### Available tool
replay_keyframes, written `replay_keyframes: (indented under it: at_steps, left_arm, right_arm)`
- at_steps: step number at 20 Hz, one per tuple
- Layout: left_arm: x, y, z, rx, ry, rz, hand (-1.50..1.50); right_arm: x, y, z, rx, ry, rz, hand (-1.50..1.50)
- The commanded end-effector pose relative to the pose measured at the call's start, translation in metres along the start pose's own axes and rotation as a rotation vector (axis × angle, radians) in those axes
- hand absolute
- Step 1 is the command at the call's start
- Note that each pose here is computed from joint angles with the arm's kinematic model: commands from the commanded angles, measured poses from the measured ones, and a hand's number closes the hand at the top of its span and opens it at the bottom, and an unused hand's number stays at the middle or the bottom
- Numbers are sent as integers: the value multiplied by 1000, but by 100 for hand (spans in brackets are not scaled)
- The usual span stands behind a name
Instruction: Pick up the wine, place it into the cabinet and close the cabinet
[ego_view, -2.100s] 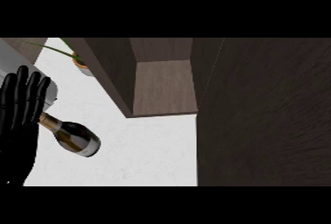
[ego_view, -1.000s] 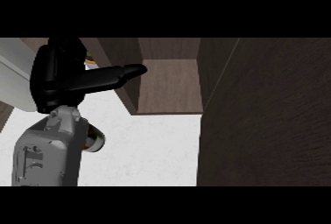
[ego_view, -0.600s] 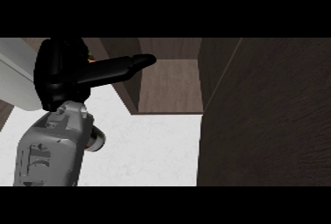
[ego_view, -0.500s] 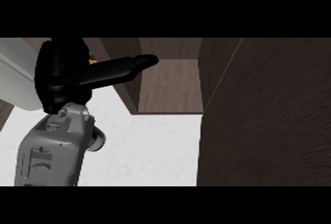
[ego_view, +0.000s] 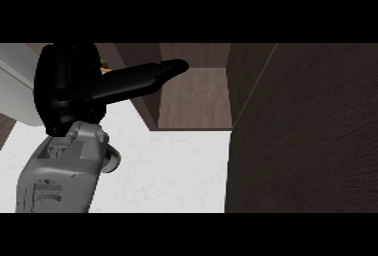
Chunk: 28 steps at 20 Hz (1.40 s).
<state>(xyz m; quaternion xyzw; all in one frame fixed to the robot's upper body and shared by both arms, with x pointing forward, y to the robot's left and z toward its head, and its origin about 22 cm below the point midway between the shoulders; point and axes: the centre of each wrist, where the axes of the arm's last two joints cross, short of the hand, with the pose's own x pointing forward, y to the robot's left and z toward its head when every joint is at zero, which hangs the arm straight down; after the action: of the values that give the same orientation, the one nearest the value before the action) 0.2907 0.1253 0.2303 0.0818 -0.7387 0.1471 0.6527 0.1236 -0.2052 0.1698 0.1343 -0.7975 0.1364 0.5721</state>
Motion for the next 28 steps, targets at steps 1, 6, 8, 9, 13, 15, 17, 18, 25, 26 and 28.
replay_keyframes:
  at_steps: [1, 6, 8, 9, 13, 15, 17, 18, 25, 26, 28]
  left_arm:
    - [10, -10, 17, 0, -33, 16, -150]
    - [22, 17, 14, 31, -17, -7, -150]
    - [36, 21, 10, 59, -15, -16, -150]
    - [29, 21, 5, 56, 0, -22, -150]
    - [14, 34, 18, 75, 0, -41, -150]
    - [29, 57, 9, 109, -12, -62, -150]
    - [32, 68, 3, 131, -30, -73, -150]
    - [25, 63, 13, 133, -27, -84, -150]
    - [26, 110, 10, 172, -4, -129, -150]
    - [23, 109, 5, 173, 1, -104, -150]
    - [18, 101, 4, 203, -4, -111, -150]
  right_arm:
    - [43, 6, 29, -6, -64, -23, -150]
    - [41, 5, 23, -8, -74, -30, -150]
    - [48, 7, 29, 13, -61, -22, -150]
    - [50, 11, 33, -17, -59, -29, -150]
    - [47, 13, 27, 5, -61, -10, -150]
    - [49, 9, 28, 3, -66, -14, -150]
    - [52, 9, 32, -12, -77, -18, -150]
    - [51, 8, 28, 6, -64, -6, -150]
    - [56, 10, 40, -4, -72, -33, -150]
    - [54, 10, 30, -3, -71, -34, -150]
    - [54, 11, 31, 8, -69, -30, -150]
